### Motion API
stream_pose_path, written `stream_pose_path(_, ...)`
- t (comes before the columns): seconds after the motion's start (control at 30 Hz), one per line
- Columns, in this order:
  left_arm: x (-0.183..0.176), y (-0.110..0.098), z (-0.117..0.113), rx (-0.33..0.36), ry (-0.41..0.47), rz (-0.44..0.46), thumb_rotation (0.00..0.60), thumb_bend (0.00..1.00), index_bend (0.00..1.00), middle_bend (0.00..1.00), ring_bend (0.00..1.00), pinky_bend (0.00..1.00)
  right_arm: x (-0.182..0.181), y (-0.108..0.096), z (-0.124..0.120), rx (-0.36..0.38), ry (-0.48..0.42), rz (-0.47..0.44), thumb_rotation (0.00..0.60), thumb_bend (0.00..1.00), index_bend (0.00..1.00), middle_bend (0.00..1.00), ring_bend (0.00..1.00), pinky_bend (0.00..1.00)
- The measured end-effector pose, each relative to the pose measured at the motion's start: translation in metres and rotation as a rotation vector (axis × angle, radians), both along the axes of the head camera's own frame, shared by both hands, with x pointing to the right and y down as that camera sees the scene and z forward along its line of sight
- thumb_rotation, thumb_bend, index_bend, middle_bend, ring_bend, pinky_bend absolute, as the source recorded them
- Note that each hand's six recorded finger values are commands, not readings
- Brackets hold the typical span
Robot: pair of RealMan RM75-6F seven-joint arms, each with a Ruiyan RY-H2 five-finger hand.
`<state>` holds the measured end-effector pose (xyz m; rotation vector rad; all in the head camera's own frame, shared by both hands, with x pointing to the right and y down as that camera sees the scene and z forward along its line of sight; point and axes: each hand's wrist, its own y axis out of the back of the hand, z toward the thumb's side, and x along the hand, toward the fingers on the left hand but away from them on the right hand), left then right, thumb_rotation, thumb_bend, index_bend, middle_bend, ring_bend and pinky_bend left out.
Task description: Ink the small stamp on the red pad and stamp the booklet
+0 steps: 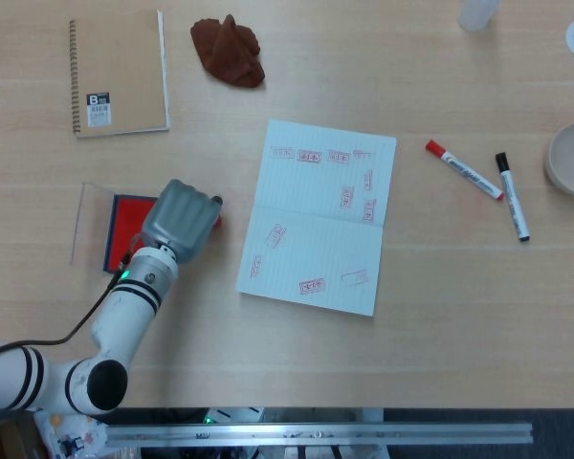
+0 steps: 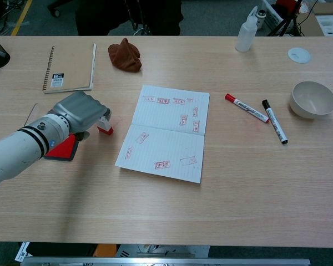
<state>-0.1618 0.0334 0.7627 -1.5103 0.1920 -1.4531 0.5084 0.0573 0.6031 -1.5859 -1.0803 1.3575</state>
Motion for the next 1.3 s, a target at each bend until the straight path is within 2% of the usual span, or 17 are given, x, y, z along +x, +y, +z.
stream_pose_path(0.3,-0.004,0.004,-0.003,-0.006,0.01,0.01,0.6,0.32,0.29,1.0,1.0,1.0,-0.001,0.002,-0.003,0.007,0.0,0.0,0.6,0.16,0.34,0.4,0.29,0.36)
stream_pose_path(0.7,0.0,-0.002,-0.004,0.014,0.139,-0.054,0.6,0.31,0.36,1.0,1.0,1.0,-0.001,0.003,-0.004,0.007,0.004,0.002,0.6,0.16,0.34,0.4,0.29,0.36)
stream_pose_path(1.3,0.007,-0.012,0.008,0.033,0.145,-0.103,0.6,0.29,0.47,1.0,1.0,1.0,0.002,0.003,-0.002,0.002,0.009,0.008,0.6,0.16,0.34,0.4,0.29,0.36)
